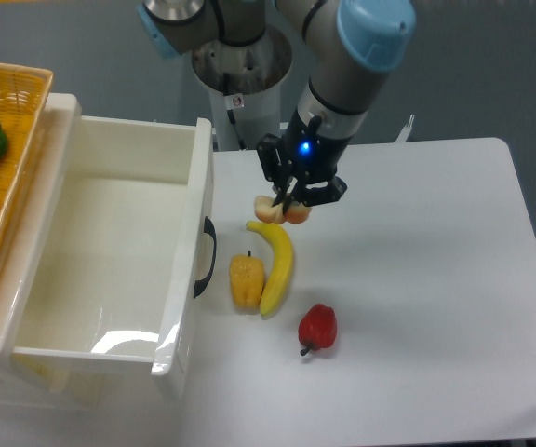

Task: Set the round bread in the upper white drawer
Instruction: 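Lift the bread roll and carry it toward the open white drawer, then lower the bread roll into the open white drawer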

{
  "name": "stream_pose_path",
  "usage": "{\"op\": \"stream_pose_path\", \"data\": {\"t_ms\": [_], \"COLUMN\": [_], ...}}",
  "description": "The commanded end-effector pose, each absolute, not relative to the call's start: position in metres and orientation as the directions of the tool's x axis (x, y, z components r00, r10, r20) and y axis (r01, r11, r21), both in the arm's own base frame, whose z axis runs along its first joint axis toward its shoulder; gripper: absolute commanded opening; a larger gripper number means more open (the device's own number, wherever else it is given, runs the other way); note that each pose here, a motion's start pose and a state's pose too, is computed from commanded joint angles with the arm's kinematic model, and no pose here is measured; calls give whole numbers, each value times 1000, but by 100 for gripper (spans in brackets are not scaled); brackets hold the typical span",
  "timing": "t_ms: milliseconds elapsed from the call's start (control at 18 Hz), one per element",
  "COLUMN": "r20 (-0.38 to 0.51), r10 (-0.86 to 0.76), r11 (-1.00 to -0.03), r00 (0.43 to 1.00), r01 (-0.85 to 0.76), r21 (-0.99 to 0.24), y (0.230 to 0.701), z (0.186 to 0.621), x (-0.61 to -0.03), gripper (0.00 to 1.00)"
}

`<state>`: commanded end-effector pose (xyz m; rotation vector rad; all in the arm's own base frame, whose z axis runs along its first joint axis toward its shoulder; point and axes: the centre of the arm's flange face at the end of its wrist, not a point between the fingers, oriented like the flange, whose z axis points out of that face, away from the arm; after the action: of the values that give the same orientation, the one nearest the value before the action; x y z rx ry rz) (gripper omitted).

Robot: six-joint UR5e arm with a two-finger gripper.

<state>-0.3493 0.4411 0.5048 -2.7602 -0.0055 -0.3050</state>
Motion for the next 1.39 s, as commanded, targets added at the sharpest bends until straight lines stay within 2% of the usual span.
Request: {"op": "stream_pose_path", "data": {"t_ms": [500,1056,1389], "r20": [347,378,379], "r10": [113,72,26], "r11": [-863,-882,-893], "r00": [931,923,925], "r01": [265,236,192], "r21": [-430,-408,-408], "y": [448,477,494], "z": [542,541,530], "x": [-319,-268,-246], "gripper": [13,14,19]}}
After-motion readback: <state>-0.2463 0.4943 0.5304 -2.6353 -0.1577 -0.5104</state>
